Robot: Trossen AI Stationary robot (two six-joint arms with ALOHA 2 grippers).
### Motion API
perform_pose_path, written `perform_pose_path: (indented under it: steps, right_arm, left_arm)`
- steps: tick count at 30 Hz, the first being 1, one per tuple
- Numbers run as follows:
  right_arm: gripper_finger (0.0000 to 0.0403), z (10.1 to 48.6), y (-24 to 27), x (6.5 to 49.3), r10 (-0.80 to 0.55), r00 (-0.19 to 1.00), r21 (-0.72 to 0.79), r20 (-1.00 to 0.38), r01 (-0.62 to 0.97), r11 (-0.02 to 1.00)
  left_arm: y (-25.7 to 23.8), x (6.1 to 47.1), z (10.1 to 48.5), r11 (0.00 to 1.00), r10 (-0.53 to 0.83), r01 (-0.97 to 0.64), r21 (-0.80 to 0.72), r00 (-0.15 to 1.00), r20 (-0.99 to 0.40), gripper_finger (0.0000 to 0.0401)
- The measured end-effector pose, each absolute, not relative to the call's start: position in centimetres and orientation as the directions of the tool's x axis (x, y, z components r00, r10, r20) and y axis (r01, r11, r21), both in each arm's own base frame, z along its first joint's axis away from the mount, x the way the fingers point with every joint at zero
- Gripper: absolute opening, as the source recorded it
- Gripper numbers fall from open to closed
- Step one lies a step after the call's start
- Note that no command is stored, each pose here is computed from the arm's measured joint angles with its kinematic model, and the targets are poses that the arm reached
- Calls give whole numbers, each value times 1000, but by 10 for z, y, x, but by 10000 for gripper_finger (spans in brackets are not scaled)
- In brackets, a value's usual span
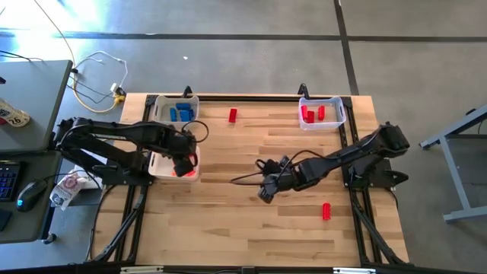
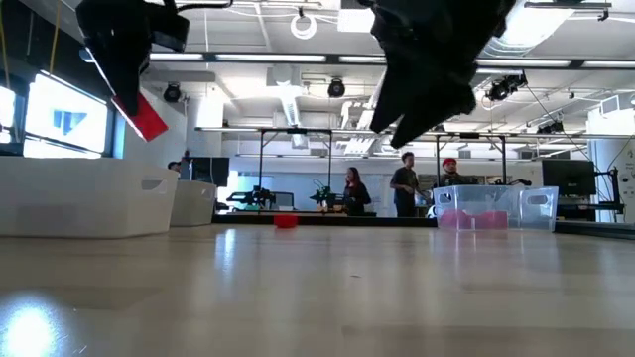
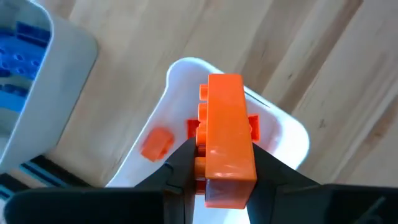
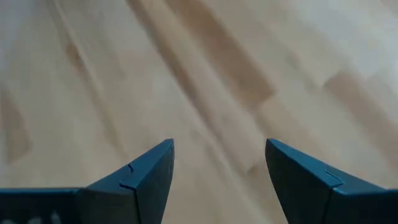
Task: Sort & place blocks by color
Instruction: Put the orange game piece into the white bin
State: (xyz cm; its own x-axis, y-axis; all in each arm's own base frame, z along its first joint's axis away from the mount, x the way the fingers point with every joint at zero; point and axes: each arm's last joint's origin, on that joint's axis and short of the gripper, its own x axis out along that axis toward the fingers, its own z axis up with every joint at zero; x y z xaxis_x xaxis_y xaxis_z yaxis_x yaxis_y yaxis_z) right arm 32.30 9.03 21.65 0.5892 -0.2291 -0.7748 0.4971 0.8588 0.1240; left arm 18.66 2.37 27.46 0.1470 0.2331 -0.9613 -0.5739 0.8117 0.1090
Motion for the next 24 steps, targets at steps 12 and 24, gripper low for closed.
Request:
perform_pose_path:
  steps: [12,24]
  right_arm:
    - [238,212,119,287,-44,369,235,-929,675,700]
    - [238,221,148,245,-44,237,184,-970,846,501]
  left_arm:
    - [23,176,243,798,180,-594,98,81,-980,76]
    - [28,176,242,780,216,-613,126,74,-974,118]
